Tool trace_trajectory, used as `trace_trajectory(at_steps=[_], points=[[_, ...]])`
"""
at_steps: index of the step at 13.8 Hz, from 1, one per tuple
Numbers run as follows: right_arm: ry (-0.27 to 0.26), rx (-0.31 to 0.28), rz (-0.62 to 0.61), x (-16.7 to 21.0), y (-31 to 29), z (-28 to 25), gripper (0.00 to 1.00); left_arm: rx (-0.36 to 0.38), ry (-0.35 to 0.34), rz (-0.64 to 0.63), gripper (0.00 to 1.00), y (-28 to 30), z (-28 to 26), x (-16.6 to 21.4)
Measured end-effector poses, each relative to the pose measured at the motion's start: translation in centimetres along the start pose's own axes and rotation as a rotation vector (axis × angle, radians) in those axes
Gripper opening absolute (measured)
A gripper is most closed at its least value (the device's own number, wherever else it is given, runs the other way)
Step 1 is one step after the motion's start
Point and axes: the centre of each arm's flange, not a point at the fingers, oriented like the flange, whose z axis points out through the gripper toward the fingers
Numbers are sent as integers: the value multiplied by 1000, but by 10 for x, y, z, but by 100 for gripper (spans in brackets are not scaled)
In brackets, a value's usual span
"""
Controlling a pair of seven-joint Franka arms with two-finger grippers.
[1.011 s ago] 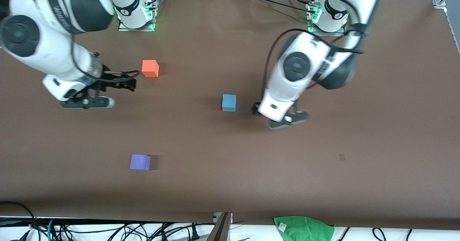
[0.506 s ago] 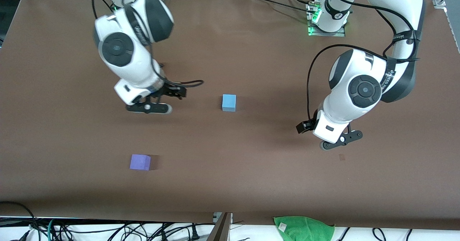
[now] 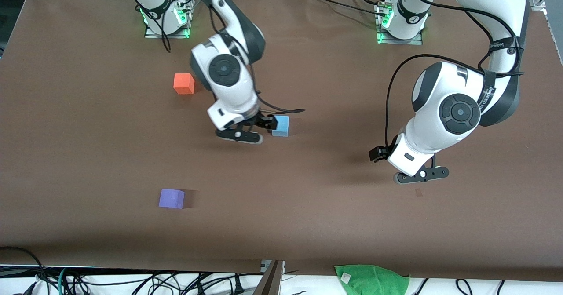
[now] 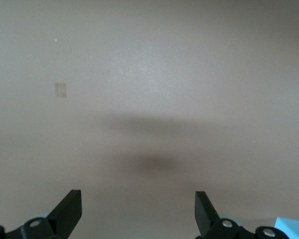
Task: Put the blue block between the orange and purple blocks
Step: 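Set down the cube with the left gripper while the right gripper approaches, then grasp the light-blue cube with the right gripper while the left gripper withdraws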
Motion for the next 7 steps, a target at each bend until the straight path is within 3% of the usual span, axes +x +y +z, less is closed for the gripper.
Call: trace_trajectory(at_steps=[3,7], points=[[8,9,-1,-17,-18,38,100,0,9,47,100,-9,-19,2],[18,8,-18,-24,-24,61,100,8,-5,18,100,-37,-62,5]])
